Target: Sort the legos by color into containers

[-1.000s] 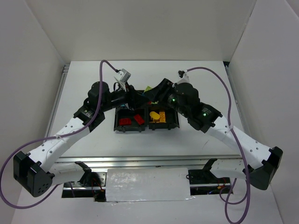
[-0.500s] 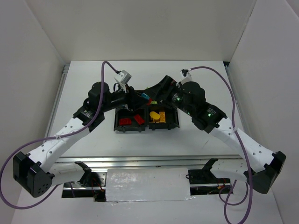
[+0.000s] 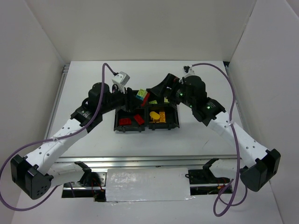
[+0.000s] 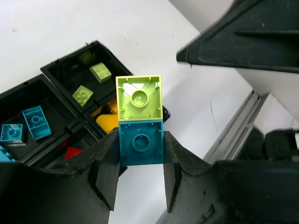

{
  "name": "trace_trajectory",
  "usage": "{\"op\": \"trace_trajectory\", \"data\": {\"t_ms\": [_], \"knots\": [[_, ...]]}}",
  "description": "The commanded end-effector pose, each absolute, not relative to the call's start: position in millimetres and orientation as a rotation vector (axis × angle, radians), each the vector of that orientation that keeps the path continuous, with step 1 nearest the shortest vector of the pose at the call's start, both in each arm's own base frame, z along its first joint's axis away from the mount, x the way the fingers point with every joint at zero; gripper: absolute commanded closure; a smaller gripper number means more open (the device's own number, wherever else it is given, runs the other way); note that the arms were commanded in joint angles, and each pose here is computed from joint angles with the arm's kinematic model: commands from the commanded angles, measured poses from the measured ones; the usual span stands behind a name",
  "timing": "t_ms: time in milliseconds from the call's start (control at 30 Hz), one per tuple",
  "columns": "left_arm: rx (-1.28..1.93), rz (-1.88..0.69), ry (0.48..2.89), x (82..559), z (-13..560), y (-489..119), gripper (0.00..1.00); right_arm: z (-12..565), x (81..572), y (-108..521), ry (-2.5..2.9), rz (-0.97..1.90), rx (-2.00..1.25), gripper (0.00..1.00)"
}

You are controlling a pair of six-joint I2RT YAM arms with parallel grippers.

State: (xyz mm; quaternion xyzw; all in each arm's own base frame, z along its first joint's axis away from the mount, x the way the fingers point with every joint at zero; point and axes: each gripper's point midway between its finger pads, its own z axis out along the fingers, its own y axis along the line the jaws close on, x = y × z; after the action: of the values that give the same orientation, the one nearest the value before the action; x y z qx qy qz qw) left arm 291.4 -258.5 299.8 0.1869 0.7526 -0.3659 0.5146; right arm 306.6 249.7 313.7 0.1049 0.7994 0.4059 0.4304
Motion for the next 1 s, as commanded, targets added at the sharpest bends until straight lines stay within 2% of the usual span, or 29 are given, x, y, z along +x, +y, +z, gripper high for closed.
{"op": "trace_trajectory", "data": {"t_ms": [0, 100, 200, 367, 433, 500, 700, 967], "knots": [[0.575, -0.894, 1.750, 280, 324, -263, 1.00, 326, 306, 246, 1.918, 0.949, -0.026, 0.02], [0.728, -1.000, 1.745, 257, 322, -274, 1.00, 330, 293, 245, 1.841, 0.905, -0.327, 0.03], [0.927, -1.149, 1.671, 223, 327, -285, 1.00, 339, 264, 248, 1.725, 0.977, -0.585, 0.05], [1.172, -1.384, 1.604, 178, 322, -291, 1.00, 342, 244, 238, 1.614, 1.038, -0.771, 0.06], [1.251, -1.464, 1.592, 164, 317, -290, 1.00, 351, 237, 232, 1.575, 1.167, -0.856, 0.08], [1.267, -1.477, 1.608, 161, 311, -288, 1.00, 361, 219, 231, 1.509, 1.329, -0.971, 0.10], [1.273, -1.484, 1.602, 157, 307, -287, 1.00, 366, 179, 231, 1.426, 1.559, -1.165, 0.08], [1.287, -1.488, 1.615, 160, 307, -289, 1.00, 357, 171, 263, 1.479, 1.505, -1.116, 0.05]]}}
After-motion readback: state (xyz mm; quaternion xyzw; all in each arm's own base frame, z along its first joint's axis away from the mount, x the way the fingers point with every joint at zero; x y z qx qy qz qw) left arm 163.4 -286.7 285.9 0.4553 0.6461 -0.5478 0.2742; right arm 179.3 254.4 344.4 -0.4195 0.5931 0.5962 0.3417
